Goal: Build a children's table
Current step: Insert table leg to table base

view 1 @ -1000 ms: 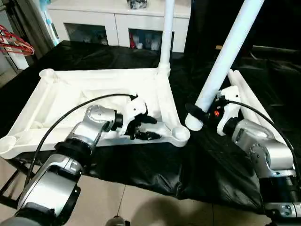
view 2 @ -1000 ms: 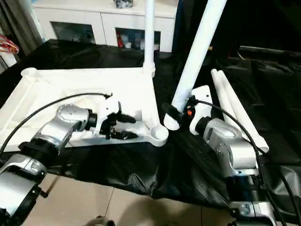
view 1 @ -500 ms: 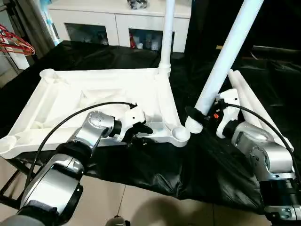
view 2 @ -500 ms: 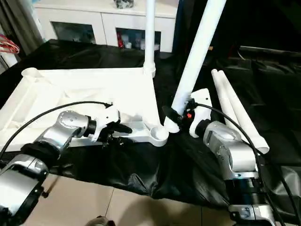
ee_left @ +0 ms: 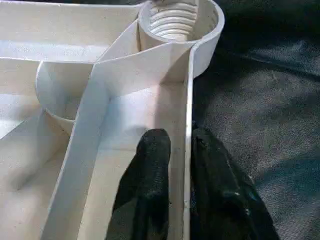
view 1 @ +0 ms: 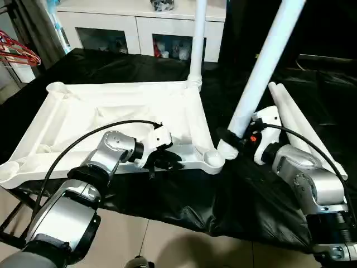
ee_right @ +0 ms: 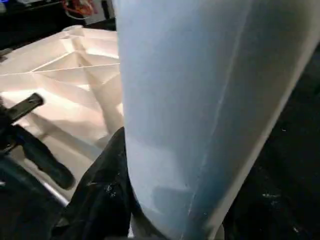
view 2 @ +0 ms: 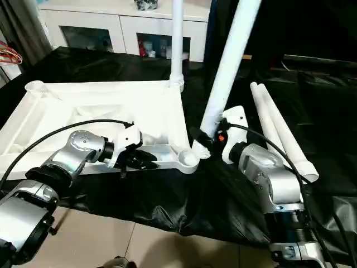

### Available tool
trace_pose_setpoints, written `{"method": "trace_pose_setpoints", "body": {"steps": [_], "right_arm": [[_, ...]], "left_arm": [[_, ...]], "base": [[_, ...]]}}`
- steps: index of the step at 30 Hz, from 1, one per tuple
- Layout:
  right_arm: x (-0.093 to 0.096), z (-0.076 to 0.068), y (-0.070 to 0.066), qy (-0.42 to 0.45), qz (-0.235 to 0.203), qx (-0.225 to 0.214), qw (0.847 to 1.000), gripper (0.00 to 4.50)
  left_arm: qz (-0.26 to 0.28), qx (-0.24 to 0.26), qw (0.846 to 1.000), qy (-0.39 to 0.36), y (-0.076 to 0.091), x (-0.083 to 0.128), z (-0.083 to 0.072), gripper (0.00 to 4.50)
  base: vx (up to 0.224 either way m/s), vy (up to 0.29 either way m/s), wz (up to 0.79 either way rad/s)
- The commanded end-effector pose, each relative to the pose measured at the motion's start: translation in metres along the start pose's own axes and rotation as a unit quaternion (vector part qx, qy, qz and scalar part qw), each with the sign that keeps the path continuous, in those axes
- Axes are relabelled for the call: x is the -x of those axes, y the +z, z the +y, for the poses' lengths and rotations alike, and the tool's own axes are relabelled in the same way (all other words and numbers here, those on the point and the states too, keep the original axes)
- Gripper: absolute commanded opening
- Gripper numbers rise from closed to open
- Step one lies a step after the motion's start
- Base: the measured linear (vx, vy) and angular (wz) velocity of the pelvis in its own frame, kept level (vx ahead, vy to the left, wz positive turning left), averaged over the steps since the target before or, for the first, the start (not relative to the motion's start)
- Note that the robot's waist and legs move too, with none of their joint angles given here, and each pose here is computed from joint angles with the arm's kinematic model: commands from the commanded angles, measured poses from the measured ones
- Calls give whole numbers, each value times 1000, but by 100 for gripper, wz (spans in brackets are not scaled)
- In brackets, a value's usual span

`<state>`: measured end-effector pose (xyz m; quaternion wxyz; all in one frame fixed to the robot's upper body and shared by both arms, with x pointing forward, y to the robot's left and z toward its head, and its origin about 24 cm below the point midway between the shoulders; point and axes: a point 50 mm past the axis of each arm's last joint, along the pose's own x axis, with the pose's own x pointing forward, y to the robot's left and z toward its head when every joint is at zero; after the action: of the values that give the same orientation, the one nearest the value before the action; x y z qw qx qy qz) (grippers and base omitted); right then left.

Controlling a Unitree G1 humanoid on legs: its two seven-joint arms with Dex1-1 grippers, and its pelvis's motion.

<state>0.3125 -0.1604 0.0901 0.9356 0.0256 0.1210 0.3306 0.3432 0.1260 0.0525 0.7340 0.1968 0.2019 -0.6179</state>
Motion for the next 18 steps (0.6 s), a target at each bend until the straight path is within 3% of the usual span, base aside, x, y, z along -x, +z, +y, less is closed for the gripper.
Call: {"method": "trace_pose_setpoints", "body": {"steps": [1, 7, 18], "right_arm": [[-3, 4, 11, 20, -14, 14, 1000, 190], [-8, 9, 12, 45, -2, 22, 999, 190], [-19, 10, 5, 72, 32, 38, 996, 190]], "left_arm": [[17, 14, 1000, -4, -8, 0, -2, 46], [15, 23, 1000, -5, -13, -1, -5, 2], [-33, 43, 999, 2, -4, -7, -11, 0]], "base": [[0, 0, 0], [0, 0, 0], [0, 0, 0]]}}
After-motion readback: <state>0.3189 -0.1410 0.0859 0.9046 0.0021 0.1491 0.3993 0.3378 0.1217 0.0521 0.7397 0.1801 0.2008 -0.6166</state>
